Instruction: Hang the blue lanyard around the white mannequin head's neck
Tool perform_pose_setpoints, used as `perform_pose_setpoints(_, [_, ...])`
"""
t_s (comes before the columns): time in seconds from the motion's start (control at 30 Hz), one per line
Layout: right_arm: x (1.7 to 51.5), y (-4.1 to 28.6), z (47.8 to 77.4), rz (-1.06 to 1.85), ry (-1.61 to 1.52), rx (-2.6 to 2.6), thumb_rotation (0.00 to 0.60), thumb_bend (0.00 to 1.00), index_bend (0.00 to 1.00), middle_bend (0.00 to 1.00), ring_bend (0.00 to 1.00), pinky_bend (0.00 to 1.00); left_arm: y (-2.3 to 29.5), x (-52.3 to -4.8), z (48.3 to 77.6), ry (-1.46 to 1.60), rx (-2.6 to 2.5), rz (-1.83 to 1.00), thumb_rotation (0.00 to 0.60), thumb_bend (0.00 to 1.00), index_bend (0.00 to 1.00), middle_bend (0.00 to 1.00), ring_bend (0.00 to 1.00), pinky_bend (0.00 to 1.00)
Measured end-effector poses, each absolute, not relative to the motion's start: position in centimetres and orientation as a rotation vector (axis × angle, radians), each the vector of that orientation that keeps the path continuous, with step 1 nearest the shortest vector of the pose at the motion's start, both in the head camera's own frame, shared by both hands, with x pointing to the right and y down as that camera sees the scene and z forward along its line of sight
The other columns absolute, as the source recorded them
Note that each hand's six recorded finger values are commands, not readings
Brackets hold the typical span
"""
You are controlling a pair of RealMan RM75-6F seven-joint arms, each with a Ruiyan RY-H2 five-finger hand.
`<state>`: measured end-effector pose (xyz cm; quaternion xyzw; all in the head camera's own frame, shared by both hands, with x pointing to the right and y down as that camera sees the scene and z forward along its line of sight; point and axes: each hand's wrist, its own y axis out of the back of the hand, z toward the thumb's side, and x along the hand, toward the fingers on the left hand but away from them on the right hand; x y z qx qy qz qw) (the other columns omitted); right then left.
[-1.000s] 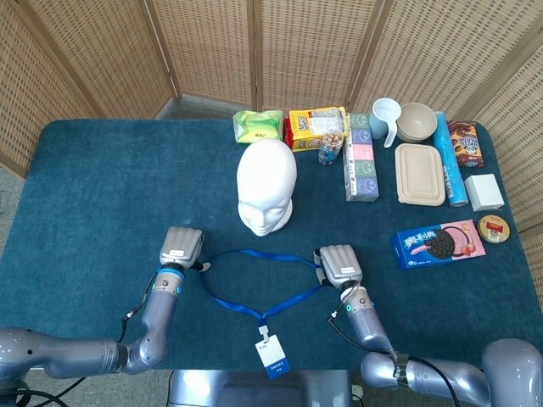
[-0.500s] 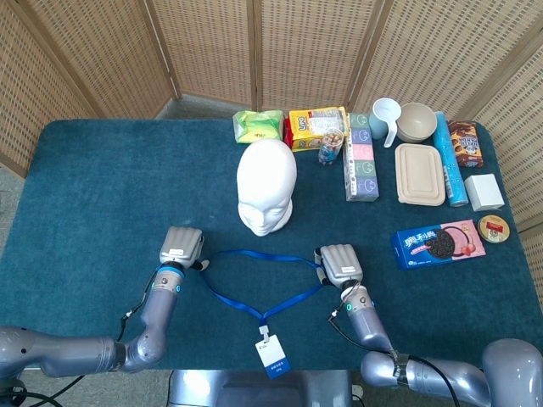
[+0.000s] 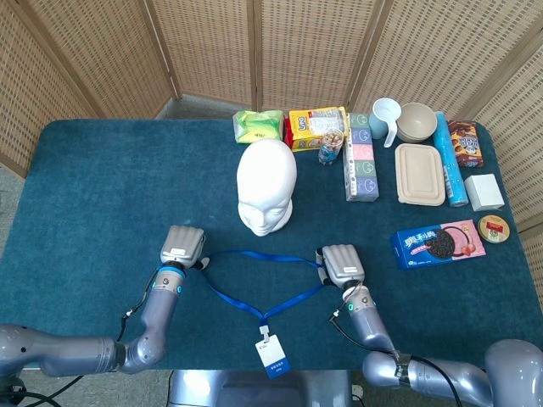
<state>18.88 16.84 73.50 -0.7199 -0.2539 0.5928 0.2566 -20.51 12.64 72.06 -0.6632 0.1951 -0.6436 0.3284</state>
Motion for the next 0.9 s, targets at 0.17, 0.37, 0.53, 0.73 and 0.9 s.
perform_pose_setpoints(0.17, [18.91,16.81,73.49,1.609,-0.691,-1.955,0.6,0.56,0.65,1.0,1.0,1.0,12.47,-20.48,72.04,0.514,-1.732,-1.687,0.478,0.25,0.72,1.0,1.0,1.0])
perform_pose_setpoints(0.37, [18.99,16.91,73.53,1.612,-0.688,-1.961,0.6,0.56,0.65,1.0,1.0,1.0,12.51,-20.42,72.2,0.523,-1.742,-1.695,0.475,0.21,0.72,1.0,1.0,1.0])
perform_pose_setpoints(0.53, [19.02,16.9,73.53,1.613,-0.691,-1.963,0.6,0.56,0.65,1.0,1.0,1.0,12.47,-20.39,72.32,0.517,-1.736,-1.697,0.476,0.21,0.72,1.0,1.0,1.0])
perform_pose_setpoints(0.73, [19.1,16.85,73.5,1.614,-0.693,-1.958,0.6,0.56,0.65,1.0,1.0,1.0,12.39,-20.51,72.47,0.511,-1.723,-1.7,0.478,0.27,0.72,1.0,1.0,1.0])
perform_pose_setpoints(0.9, [19.19,16.89,73.59,1.619,-0.698,-1.965,0.6,0.56,0.65,1.0,1.0,1.0,12.4,-20.72,72.62,0.488,-1.708,-1.71,0.477,0.31,0.68,1.0,1.0,1.0])
